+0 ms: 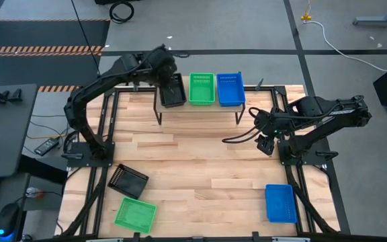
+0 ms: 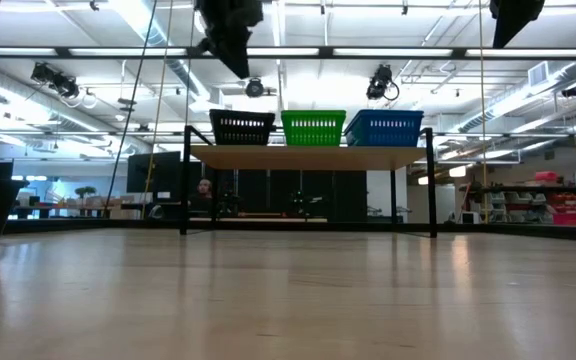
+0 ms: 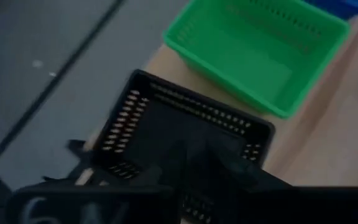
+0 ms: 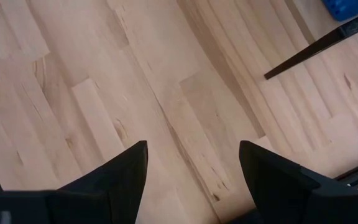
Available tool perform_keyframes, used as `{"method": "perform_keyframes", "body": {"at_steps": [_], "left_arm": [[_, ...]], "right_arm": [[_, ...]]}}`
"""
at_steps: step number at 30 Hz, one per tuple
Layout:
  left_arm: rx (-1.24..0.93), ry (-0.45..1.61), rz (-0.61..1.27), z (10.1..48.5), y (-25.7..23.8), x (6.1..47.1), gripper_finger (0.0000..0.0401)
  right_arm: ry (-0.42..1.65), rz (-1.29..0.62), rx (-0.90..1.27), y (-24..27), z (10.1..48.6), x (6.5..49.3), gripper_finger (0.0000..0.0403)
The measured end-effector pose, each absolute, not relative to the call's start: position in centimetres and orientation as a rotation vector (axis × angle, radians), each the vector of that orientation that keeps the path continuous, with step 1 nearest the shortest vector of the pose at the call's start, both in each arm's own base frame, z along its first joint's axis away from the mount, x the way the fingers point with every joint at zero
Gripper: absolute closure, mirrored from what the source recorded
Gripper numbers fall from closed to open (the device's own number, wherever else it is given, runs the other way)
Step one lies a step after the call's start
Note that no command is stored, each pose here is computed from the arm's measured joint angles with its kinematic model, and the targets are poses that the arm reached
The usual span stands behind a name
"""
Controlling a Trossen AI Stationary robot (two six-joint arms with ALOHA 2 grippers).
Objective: Stack baskets on shelf by color
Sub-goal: Adjust the black baskets
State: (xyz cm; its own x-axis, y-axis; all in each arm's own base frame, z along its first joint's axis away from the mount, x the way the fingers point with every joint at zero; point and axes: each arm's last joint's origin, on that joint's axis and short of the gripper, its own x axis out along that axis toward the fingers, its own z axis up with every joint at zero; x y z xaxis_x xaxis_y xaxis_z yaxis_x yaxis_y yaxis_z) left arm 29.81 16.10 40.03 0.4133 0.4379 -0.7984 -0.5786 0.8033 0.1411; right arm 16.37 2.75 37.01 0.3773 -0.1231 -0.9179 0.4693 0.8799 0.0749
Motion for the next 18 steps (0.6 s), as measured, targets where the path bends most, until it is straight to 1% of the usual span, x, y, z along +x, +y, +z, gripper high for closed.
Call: {"method": "perform_keyframes", "body": {"at_steps": [6, 10, 14, 18], "left_arm": [[-0.209, 1.079, 0.509, 37.2, 16.8, 31.4, 0.0345], [-0.224, 1.194, 0.480, 35.5, 16.6, 32.0, 0.0346], [-0.240, 1.276, 0.468, 34.8, 16.5, 31.8, 0.0346], [-0.229, 1.316, 0.459, 34.7, 16.4, 31.5, 0.0348]], "right_arm": [[1.124, -0.396, 0.361, 2.7, 37.0, 16.4, 0.0144], [1.126, -0.393, 0.367, 2.8, 37.0, 16.4, 0.0144], [1.131, -0.390, 0.363, 2.8, 37.0, 16.3, 0.0144], [1.133, -0.384, 0.354, 2.8, 37.0, 16.3, 0.0144]]}}
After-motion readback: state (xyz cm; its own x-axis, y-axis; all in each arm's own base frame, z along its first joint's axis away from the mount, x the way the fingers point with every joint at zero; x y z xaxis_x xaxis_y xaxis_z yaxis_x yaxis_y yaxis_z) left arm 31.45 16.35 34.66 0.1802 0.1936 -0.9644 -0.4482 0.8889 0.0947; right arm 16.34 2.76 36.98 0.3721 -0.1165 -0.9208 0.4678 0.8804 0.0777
